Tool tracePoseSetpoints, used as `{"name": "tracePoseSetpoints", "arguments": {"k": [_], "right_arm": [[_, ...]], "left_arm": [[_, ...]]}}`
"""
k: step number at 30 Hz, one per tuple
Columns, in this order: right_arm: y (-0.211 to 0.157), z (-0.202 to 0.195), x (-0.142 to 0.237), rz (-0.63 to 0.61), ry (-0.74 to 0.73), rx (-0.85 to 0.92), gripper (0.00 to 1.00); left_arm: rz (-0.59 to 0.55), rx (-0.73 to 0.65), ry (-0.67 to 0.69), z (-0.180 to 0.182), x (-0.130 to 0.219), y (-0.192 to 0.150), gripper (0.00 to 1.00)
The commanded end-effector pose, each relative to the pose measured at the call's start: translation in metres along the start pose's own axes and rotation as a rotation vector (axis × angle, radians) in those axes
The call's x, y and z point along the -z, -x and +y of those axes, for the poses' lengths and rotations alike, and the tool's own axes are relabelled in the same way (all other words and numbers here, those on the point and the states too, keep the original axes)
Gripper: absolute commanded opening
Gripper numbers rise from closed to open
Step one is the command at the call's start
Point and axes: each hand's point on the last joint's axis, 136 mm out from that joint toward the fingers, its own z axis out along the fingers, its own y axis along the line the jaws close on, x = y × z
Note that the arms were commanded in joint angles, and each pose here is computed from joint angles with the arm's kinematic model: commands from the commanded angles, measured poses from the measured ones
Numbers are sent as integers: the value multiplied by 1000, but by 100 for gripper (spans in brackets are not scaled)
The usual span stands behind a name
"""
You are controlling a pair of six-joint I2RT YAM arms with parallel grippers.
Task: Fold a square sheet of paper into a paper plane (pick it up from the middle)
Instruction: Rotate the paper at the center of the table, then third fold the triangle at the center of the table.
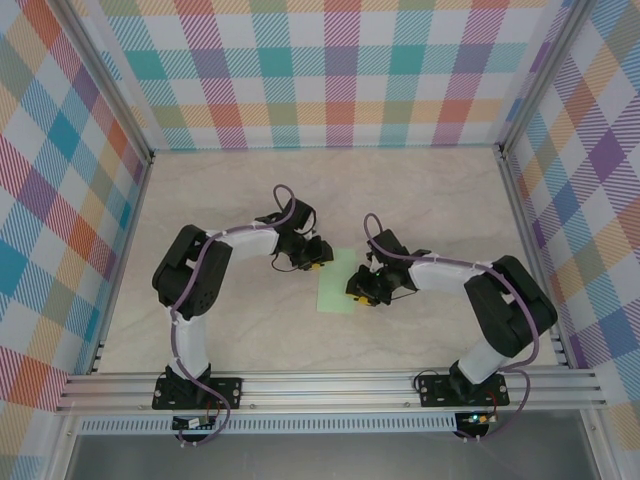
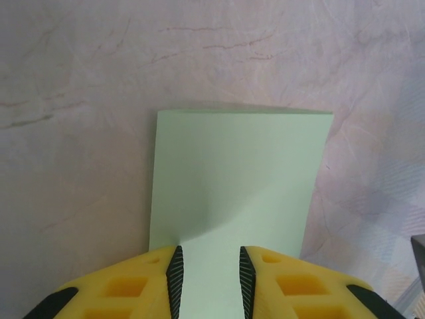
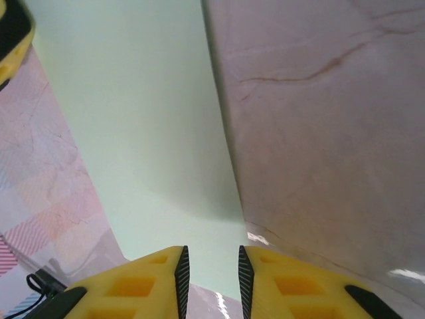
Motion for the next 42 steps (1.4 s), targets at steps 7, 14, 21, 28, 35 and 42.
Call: {"name": "tracePoseSetpoints", "arguments": {"k": [7,14,21,28,35,42], "right_arm": [[4,-5,12,-15,15,-20,32],[2,-3,7,3,38,-35,33],[3,3,7,8,63,-23,35],[5,5,3,19,68,-23,36],[5,10,-1,35,97,-16,36],[6,15,-4,52,114,-12,36]], "left_arm": [[35,-79,-81,-24,28,-26,29],[81,-67,-77,-16,13,-36,25],[120,-44,0,6,7,-50,23],[143,-34,24,14,-2,-53,22],[157,-32,86,31,-6,-58,21],[165,-28,101,38,-9,-64,20]]}}
